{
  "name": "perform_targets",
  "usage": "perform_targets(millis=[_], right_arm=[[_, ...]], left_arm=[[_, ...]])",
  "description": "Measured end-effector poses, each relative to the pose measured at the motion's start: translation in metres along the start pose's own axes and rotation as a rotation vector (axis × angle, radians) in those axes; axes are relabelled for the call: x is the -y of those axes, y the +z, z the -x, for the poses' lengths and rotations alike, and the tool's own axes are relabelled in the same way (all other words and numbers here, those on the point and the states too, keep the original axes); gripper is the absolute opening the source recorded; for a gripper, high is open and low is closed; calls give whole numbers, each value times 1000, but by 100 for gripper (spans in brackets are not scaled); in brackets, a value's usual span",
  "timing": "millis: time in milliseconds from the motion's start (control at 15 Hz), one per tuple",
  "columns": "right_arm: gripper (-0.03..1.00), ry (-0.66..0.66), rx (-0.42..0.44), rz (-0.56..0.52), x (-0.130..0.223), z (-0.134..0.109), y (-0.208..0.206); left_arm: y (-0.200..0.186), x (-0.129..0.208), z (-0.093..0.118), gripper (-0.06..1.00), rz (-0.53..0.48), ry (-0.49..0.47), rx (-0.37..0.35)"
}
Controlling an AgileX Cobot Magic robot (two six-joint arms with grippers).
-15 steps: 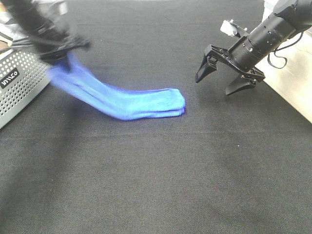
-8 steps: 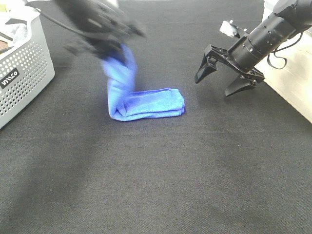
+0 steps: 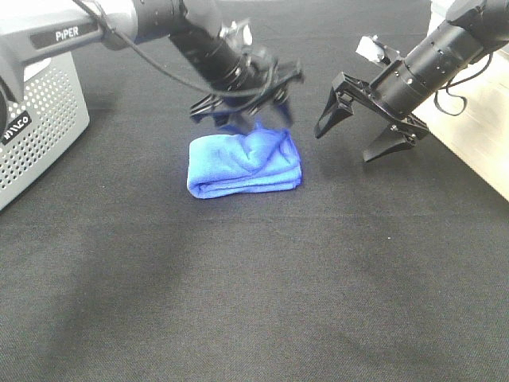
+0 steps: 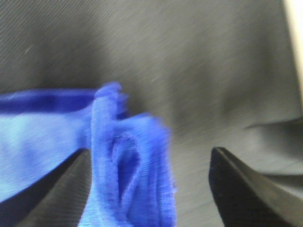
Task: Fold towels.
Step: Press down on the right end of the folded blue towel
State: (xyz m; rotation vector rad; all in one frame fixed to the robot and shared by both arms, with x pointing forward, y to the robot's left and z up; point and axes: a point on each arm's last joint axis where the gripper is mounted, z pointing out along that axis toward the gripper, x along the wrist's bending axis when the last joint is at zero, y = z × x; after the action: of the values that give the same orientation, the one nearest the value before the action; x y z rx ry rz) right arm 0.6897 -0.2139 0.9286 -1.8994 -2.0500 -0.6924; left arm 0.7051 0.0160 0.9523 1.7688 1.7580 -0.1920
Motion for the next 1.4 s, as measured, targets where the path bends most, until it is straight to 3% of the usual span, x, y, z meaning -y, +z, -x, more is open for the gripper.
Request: perform_targets(millis=[267,533,800,1200,1400], right_arm=[[92,-9,-48,58,-3,-16,-21],[92,-98,-324,129,-3,-74,-22],[92,-143,-489,109,4,-112,9],[92,-241,-532,56,15,-155,49],[92,-182,-474,15,12,-132,66]], left_arm=[[-46,-22,8,68,108,95,23],[-117,-59,-16,68,258,117,1],[-152,-77,-47,68,308,75,-42],[-152,-75,-49,68,287,72,-46],[-152,-74,-49,68,267,71,-50]])
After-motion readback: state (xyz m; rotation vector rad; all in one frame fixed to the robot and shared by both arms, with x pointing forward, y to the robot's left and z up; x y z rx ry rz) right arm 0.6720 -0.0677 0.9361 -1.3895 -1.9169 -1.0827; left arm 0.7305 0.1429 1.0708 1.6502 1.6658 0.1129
